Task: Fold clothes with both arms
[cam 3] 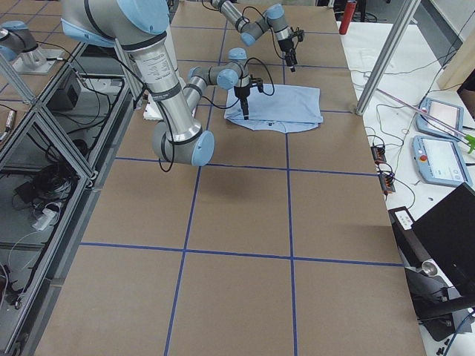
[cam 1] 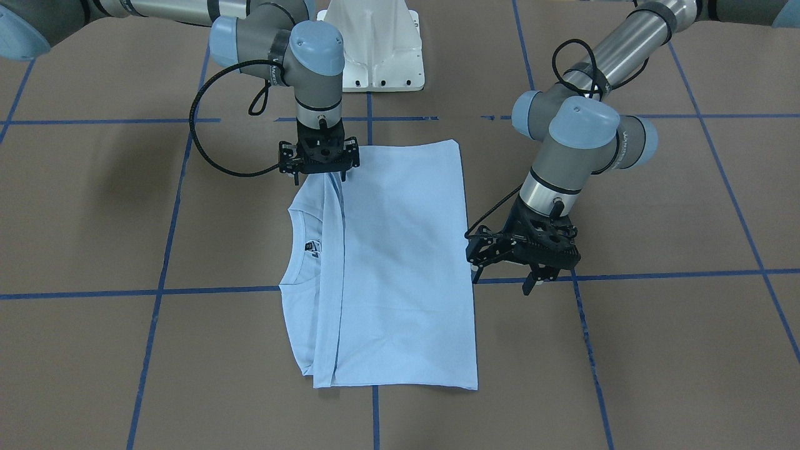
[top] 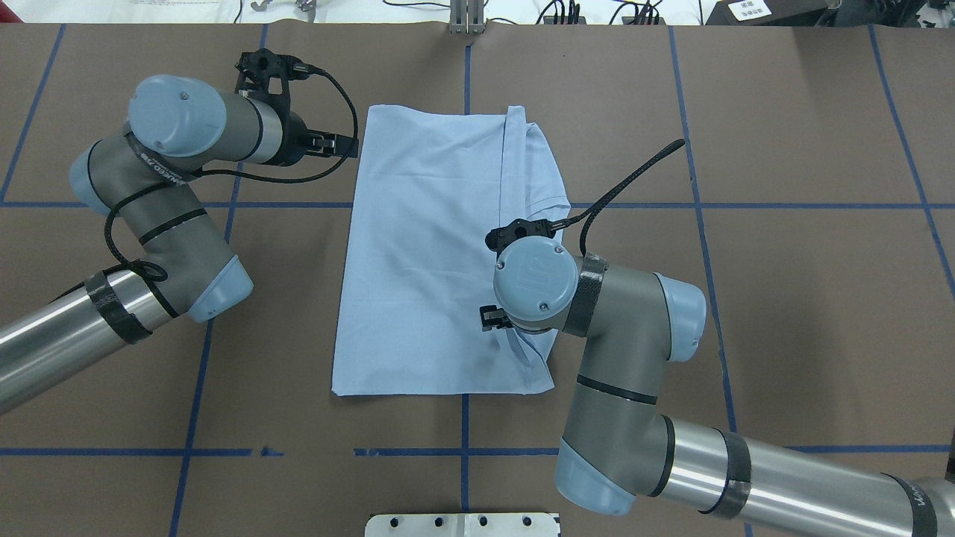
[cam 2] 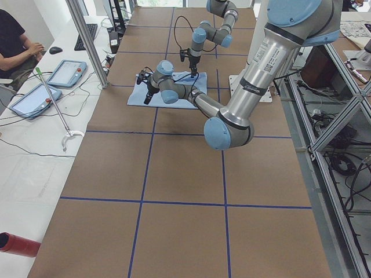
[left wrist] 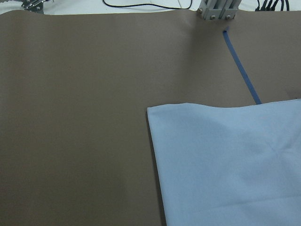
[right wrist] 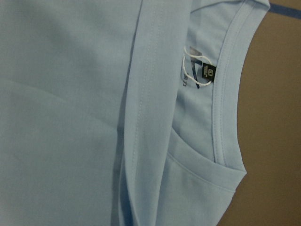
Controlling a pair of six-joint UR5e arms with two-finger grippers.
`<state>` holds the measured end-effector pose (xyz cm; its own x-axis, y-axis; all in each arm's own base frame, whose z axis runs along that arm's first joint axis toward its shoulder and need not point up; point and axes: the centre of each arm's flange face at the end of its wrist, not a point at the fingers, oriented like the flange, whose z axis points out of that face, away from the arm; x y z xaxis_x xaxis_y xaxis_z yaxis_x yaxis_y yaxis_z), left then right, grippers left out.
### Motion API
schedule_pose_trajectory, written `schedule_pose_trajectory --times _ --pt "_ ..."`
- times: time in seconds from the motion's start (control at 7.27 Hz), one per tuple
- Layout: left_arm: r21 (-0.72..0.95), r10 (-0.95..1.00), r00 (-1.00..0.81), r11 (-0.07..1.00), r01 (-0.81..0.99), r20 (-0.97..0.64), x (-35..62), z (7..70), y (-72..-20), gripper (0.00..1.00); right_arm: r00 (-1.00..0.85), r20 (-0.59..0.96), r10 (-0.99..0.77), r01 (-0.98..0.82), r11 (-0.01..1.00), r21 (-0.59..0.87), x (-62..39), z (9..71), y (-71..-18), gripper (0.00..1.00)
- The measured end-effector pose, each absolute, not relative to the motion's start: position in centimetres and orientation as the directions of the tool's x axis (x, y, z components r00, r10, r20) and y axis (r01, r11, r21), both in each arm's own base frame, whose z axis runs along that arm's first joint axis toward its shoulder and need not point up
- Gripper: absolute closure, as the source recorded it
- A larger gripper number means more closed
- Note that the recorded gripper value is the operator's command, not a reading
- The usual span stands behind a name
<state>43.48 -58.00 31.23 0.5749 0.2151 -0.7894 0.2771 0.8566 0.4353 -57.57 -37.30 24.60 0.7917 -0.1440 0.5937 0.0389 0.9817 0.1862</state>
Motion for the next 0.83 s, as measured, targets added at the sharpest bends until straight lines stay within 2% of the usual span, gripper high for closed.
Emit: schedule_pose_trajectory --times 0.28,0.83 --pt "0.435 0.215 0.575 0.857 0.277 -0.789 43.5 31.3 -58.0 0.00 0.789 0.599 -0.135 0.071 0.989 0.129 -58.1 25.5 -37.1 0.00" --pt "0.434 0.214 0.573 0.856 0.279 -0.791 43.5 31.2 -58.0 0.00 0.800 0.589 -0.117 0.067 0.992 0.106 -58.1 26.4 -38.2 0.00"
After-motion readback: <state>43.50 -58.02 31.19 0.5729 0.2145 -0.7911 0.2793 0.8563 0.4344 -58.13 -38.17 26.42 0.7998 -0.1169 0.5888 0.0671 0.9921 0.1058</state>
